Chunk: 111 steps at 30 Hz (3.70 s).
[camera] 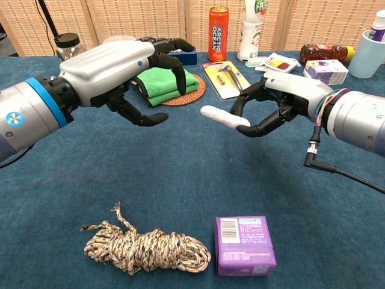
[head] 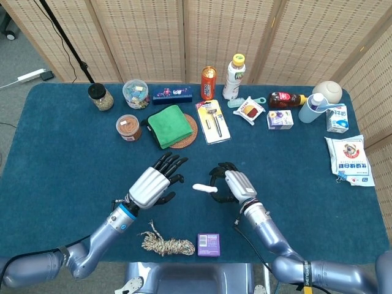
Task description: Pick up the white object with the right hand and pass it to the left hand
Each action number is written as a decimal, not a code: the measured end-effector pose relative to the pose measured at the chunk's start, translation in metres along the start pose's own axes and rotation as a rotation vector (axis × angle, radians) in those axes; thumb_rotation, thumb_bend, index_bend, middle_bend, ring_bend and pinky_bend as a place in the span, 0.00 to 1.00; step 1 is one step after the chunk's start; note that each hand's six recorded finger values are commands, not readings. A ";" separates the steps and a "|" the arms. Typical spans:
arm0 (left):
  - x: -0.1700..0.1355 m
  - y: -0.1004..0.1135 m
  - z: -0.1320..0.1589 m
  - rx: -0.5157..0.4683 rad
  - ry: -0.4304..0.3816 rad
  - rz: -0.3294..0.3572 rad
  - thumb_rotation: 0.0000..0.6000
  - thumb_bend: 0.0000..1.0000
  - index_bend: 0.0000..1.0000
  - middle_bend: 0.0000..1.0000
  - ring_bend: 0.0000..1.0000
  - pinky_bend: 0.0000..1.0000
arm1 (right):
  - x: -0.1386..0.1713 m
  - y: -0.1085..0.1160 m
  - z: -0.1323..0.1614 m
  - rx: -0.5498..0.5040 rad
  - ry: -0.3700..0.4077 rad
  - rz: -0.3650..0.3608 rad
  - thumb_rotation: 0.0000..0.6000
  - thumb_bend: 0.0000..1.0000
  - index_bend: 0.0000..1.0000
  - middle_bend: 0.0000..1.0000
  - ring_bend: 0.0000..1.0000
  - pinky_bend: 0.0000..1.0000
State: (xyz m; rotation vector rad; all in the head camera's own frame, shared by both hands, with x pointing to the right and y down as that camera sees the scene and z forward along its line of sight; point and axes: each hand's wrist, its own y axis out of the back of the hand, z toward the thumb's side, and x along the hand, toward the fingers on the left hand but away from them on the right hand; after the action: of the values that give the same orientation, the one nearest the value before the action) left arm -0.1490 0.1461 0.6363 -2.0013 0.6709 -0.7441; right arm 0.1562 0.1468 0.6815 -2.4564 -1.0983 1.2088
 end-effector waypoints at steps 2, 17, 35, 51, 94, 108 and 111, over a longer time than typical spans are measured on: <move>0.004 -0.001 0.003 -0.003 -0.004 -0.001 1.00 0.29 0.41 0.08 0.05 0.01 | -0.001 -0.001 0.002 0.002 0.007 0.004 1.00 0.40 0.60 0.29 0.11 0.00; 0.026 -0.014 0.019 -0.008 -0.015 -0.021 1.00 0.29 0.43 0.08 0.05 0.01 | -0.003 -0.010 0.014 -0.005 0.045 0.035 1.00 0.40 0.60 0.29 0.11 0.00; 0.029 -0.019 0.027 -0.026 -0.014 -0.025 1.00 0.29 0.53 0.08 0.05 0.01 | -0.003 -0.011 0.017 -0.015 0.057 0.041 1.00 0.40 0.61 0.29 0.11 0.00; 0.032 -0.022 0.025 -0.031 0.006 -0.023 1.00 0.31 0.61 0.09 0.06 0.01 | -0.001 -0.011 0.016 -0.023 0.059 0.046 1.00 0.40 0.62 0.30 0.12 0.00; 0.020 0.018 -0.007 -0.016 0.064 0.033 1.00 0.37 0.68 0.13 0.07 0.01 | 0.016 0.035 -0.013 0.030 0.003 -0.042 1.00 0.40 0.64 0.33 0.14 0.00; 0.010 0.034 -0.025 -0.029 0.091 0.059 1.00 0.37 0.68 0.13 0.07 0.01 | 0.027 0.052 -0.023 0.043 -0.019 -0.077 1.00 0.39 0.64 0.33 0.14 0.00; 0.010 0.035 -0.025 -0.029 0.091 0.062 1.00 0.37 0.68 0.13 0.07 0.01 | 0.027 0.053 -0.025 0.042 -0.024 -0.080 1.00 0.40 0.64 0.33 0.14 0.00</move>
State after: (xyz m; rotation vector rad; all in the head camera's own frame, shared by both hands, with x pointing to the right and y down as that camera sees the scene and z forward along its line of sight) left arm -0.1657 0.1089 0.6195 -1.9733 0.7979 -0.7961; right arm 0.2139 0.1317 0.6564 -2.3492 -1.1535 1.2272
